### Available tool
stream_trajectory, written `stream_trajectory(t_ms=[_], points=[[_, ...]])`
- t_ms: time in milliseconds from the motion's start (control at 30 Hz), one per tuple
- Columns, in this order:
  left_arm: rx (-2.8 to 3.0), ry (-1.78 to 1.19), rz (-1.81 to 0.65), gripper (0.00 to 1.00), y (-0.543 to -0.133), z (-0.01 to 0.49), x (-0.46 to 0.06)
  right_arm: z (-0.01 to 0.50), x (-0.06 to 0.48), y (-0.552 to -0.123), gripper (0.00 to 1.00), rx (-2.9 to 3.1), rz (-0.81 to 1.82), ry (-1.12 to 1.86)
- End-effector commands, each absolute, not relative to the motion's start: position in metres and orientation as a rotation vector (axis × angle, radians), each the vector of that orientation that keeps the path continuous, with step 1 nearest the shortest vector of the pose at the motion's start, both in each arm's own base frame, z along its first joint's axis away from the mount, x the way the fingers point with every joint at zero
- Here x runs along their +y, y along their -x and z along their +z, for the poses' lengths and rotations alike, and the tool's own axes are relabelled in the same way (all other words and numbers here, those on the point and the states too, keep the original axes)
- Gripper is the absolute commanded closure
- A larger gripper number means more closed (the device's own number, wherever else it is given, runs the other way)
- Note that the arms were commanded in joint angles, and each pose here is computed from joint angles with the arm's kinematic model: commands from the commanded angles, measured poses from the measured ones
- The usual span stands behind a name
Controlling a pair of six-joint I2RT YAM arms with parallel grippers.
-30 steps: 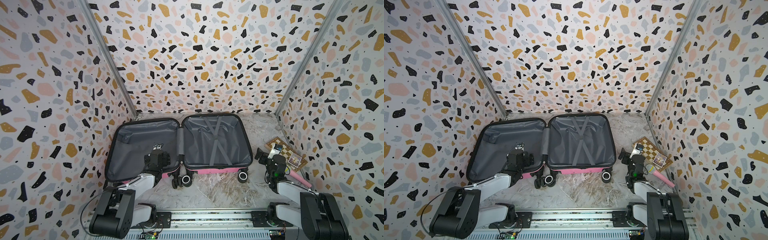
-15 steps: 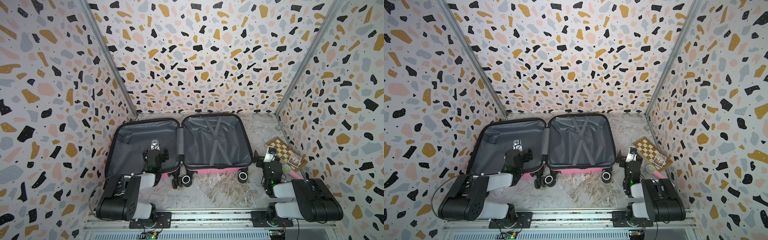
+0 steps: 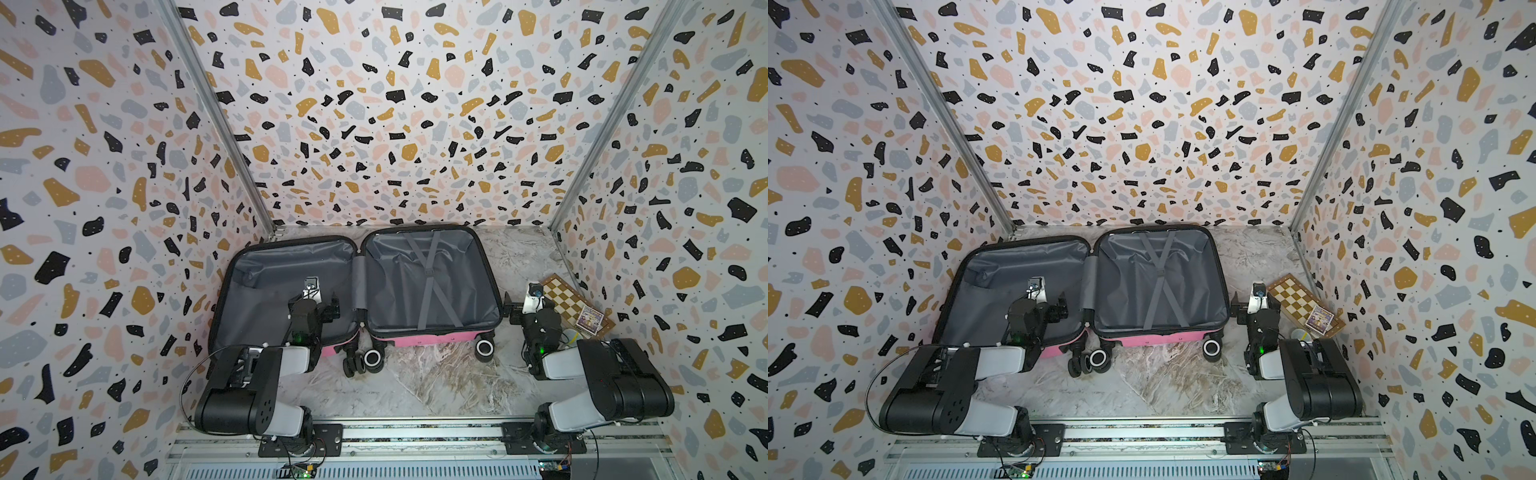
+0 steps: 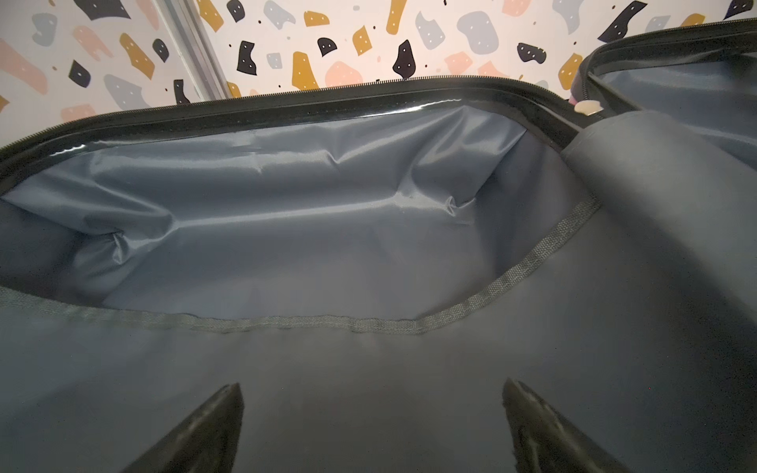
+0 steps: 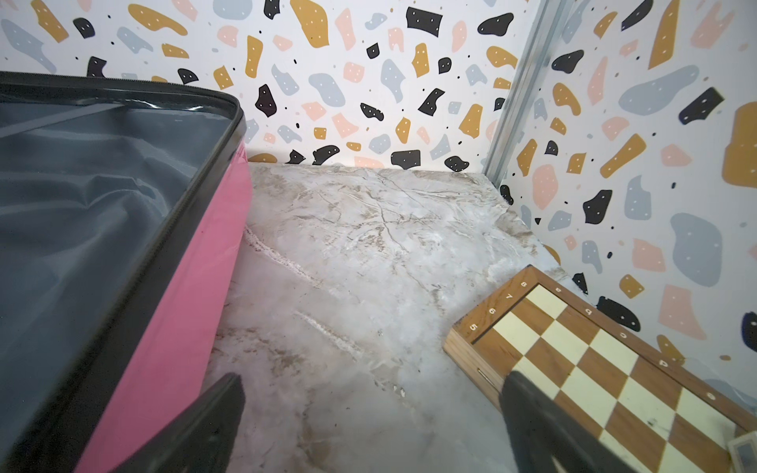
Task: Open the suitcase zippers
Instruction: Reset both arms
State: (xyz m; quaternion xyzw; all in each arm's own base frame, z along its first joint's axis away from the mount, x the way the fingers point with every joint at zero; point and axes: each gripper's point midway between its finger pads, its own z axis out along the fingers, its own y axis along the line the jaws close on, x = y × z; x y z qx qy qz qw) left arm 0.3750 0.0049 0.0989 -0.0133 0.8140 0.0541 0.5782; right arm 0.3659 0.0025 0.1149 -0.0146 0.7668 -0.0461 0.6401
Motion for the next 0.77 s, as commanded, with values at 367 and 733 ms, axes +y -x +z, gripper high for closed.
stream_trajectory(t_ms=[367,733], points=[[1.895,0.013,0.118,0.01,-0.3771,0.1008,0.0040,0.1200,0.0242,-0.3706,0.00,1.740,-0.027,0.118],[1.895,0.013,0.117,0.01,-0.3770,0.1009,0.0039,0.1188,0.0260,-0.3697,0.00,1.743,-0.020,0.130]])
